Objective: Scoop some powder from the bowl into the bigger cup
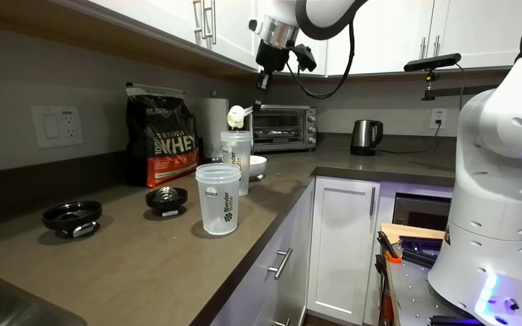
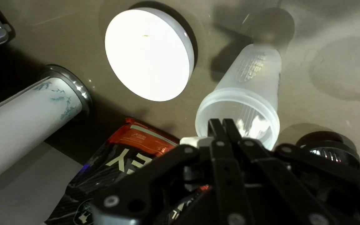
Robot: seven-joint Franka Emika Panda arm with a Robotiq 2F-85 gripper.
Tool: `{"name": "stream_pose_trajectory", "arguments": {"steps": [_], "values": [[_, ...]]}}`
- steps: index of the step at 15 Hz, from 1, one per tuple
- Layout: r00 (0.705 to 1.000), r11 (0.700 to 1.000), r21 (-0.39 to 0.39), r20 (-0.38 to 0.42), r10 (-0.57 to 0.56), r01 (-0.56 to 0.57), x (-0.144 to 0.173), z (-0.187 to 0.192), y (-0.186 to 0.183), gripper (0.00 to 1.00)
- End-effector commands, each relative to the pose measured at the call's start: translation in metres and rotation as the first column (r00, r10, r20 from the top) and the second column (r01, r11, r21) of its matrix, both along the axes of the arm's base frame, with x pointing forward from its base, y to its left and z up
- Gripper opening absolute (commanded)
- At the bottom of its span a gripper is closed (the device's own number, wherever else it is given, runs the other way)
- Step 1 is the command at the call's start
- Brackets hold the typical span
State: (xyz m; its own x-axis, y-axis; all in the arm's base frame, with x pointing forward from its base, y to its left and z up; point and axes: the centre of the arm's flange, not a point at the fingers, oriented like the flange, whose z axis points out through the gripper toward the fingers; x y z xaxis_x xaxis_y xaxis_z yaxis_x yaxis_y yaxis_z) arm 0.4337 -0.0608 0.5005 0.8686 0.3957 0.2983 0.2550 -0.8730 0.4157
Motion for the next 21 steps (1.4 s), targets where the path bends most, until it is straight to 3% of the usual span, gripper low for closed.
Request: {"name": "stream_pose_trajectory", "arguments": {"steps": [1, 21], "values": [[0.999, 0.999, -0.036, 0.035, -0.009, 0.011, -0.0045, -0.0056, 0.0051, 0.01], [1.0, 0.999, -0.034, 0.01, -0.014, 0.014, -0.0005, -0.0053, 0.0023, 0.01]]}}
